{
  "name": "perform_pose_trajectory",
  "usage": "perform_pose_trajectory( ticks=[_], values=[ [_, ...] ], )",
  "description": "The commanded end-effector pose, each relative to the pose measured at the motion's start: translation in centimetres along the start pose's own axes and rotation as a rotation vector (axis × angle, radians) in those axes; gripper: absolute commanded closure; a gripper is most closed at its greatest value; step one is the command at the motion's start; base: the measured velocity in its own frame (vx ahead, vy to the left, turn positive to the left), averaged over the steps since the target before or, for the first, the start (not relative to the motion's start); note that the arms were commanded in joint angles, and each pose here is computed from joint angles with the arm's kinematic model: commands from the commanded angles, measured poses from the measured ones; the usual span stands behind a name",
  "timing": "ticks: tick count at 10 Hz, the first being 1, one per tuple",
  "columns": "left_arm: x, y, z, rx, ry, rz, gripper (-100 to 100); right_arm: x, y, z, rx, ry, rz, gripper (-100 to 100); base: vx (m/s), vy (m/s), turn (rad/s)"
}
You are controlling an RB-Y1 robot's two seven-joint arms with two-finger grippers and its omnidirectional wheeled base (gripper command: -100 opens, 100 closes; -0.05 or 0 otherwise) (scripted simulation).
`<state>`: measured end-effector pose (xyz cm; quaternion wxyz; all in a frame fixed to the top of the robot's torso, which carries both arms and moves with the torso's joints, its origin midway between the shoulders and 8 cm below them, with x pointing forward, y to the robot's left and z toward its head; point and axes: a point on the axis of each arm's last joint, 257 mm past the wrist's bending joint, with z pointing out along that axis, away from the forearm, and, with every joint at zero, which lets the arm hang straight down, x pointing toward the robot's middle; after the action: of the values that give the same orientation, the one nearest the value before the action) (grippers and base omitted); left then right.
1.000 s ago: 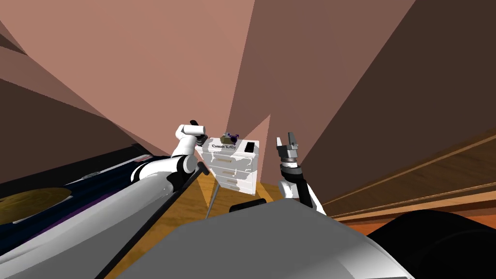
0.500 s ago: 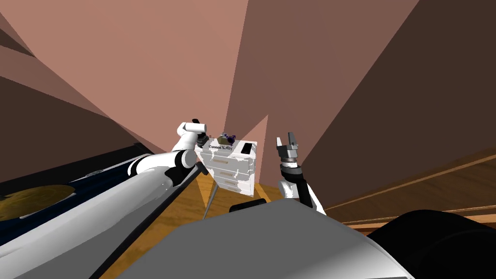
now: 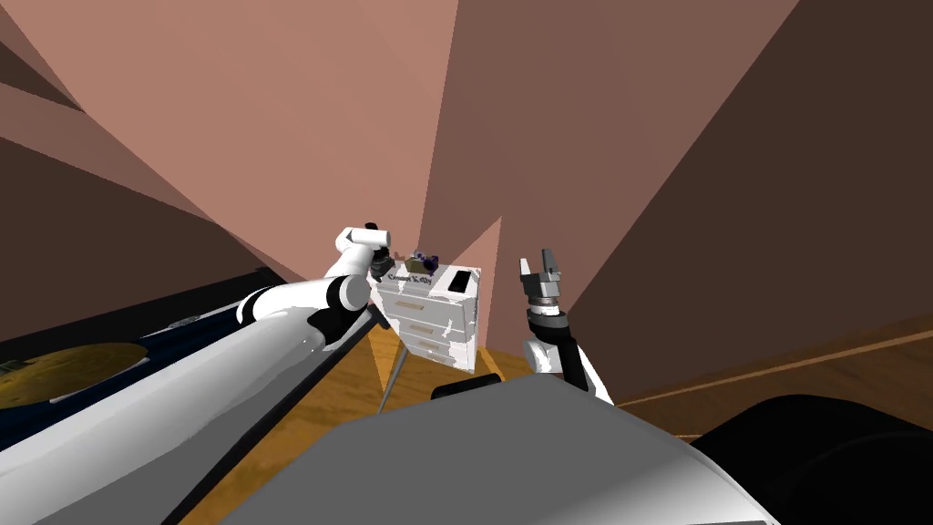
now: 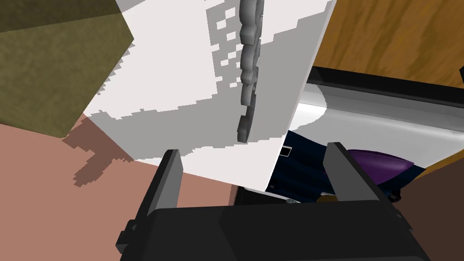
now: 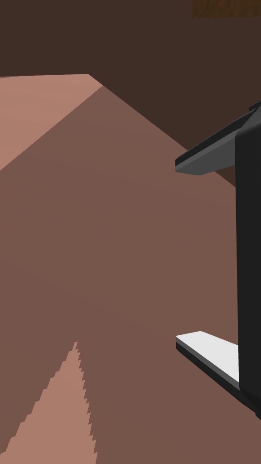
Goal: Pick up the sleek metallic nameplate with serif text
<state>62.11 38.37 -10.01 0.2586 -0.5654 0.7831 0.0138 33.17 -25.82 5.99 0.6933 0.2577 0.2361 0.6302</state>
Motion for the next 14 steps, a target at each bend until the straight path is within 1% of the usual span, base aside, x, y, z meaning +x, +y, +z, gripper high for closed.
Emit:
perform_pose_trajectory(
  ticks=[1, 2, 3, 4, 5, 6, 7, 9, 10, 12, 14],
  values=[
    [1.3, 1.1, -0.3, -0.059, 0.037, 0.030, -100, 0.0, 0.0, 0.0, 0.000, 0.000, 0.000, 0, 0.049, -0.123, 0.054],
    [1.2, 1.0, -0.5, -0.056, 0.035, 0.029, -100, 0.0, 0.0, 0.0, 0.000, 0.000, 0.000, 0, 0.029, -0.116, 0.039],
    [1.9, 1.6, -1.0, -0.095, 0.061, 0.052, -100, 0.0, 0.0, 0.0, 0.000, 0.000, 0.000, 0, 0.020, -0.128, 0.056],
    [2.2, 2.0, -0.7, -0.108, 0.068, 0.055, -100, 0.0, 0.0, 0.0, 0.000, 0.000, 0.000, 0, 0.017, -0.099, 0.031],
    [3.1, 2.8, -1.0, -0.148, 0.094, 0.078, -100, 0.0, 0.0, 0.0, 0.000, 0.000, 0.000, 0, 0.022, -0.104, 0.035],
    [2.9, 2.5, -1.3, -0.139, 0.088, 0.075, -100, 0.0, 0.0, 0.0, 0.000, 0.000, 0.000, 0, 0.028, -0.085, 0.034],
    [3.1, 2.8, -1.0, -0.148, 0.094, 0.078, -100, 0.0, 0.0, 0.0, 0.000, 0.000, 0.000, 0, 0.015, -0.031, 0.000],
    [4.4, 4.0, -1.7, -0.211, 0.134, 0.114, -100, 0.0, 0.0, 0.0, 0.000, 0.000, 0.000, 0, 0.023, -0.089, 0.041],
    [4.3, 3.9, -1.7, -0.208, 0.133, 0.113, -100, 0.0, 0.0, 0.0, 0.000, 0.000, 0.000, 0, 0.020, -0.114, 0.037],
    [5.2, 4.7, -2.1, -0.247, 0.158, 0.137, -100, 0.0, 0.0, 0.0, 0.000, 0.000, 0.000, 0, 0.026, -0.085, 0.029],
    [5.3, 4.9, -2.1, -0.254, 0.162, 0.141, -100, 0.0, 0.0, 0.0, 0.000, 0.000, 0.000, 0, 0.014, -0.046, 0.010]
  ],
)
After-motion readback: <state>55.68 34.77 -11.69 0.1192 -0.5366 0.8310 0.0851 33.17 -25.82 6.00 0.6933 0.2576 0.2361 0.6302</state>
